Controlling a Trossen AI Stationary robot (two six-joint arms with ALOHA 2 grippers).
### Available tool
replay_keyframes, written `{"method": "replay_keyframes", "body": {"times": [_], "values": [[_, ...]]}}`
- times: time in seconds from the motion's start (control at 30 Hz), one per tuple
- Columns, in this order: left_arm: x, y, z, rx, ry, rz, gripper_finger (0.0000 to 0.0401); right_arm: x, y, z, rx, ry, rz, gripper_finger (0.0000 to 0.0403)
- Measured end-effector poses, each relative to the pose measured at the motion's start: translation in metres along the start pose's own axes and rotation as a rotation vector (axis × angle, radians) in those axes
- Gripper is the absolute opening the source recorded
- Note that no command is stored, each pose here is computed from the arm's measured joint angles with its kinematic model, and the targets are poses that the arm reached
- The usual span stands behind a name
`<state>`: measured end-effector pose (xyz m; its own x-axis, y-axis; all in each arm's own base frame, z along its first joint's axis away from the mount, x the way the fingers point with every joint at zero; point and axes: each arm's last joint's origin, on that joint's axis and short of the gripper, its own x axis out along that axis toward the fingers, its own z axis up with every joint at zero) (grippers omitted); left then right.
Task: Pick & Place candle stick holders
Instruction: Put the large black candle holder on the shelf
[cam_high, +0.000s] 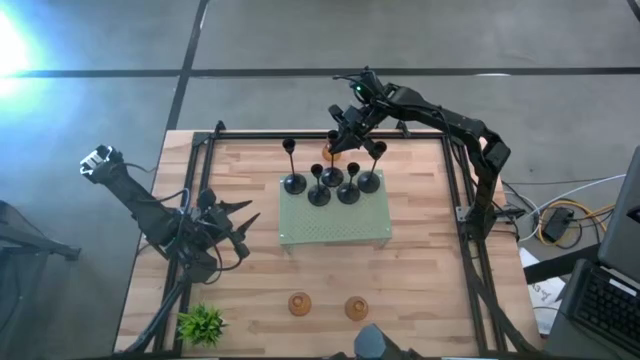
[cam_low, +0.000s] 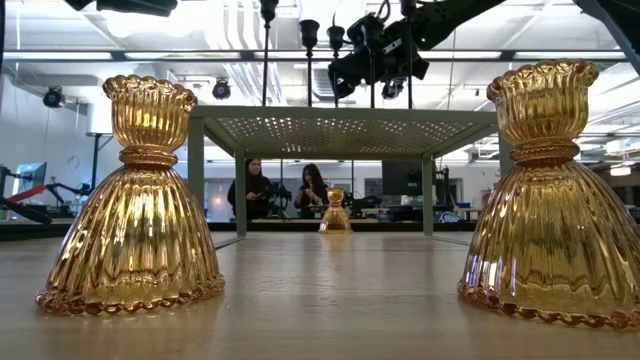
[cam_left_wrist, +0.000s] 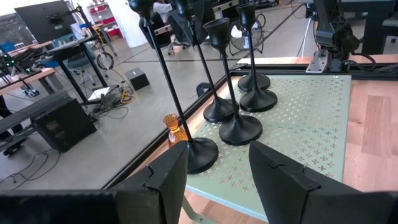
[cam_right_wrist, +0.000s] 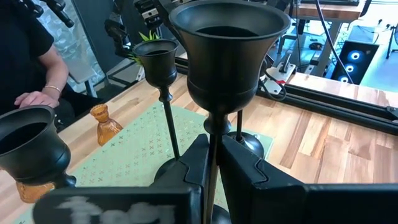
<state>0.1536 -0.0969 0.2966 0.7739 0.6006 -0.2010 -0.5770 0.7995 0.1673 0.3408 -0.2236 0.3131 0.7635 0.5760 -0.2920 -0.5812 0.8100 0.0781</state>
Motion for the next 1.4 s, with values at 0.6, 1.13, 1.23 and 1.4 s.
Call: {"method": "replay_keyframes", "body": {"times": [0.6, 1.13, 1.23, 1.4], "values": [[0.0001, 0.0, 0.0, 0.0, 0.0, 0.001, 0.0177, 0.0002, 0.0001, -0.0001, 0.009, 0.001, 0.0, 0.0058], [0.0002, 0.0001, 0.0001, -0.001, 0.0, 0.001, 0.0177, 0.0002, -0.0004, -0.0004, 0.043, 0.012, -0.014, 0.0145], [0.0002, 0.0001, 0.0, 0.0, 0.0, 0.001, 0.0177, 0.0, -0.0004, -0.0004, 0.054, 0.012, -0.014, 0.0159], [0.0002, 0.0, 0.0, -0.001, 0.0, 0.001, 0.0177, -0.0004, -0.0004, 0.0012, 0.05, 0.011, -0.016, 0.0181]]}}
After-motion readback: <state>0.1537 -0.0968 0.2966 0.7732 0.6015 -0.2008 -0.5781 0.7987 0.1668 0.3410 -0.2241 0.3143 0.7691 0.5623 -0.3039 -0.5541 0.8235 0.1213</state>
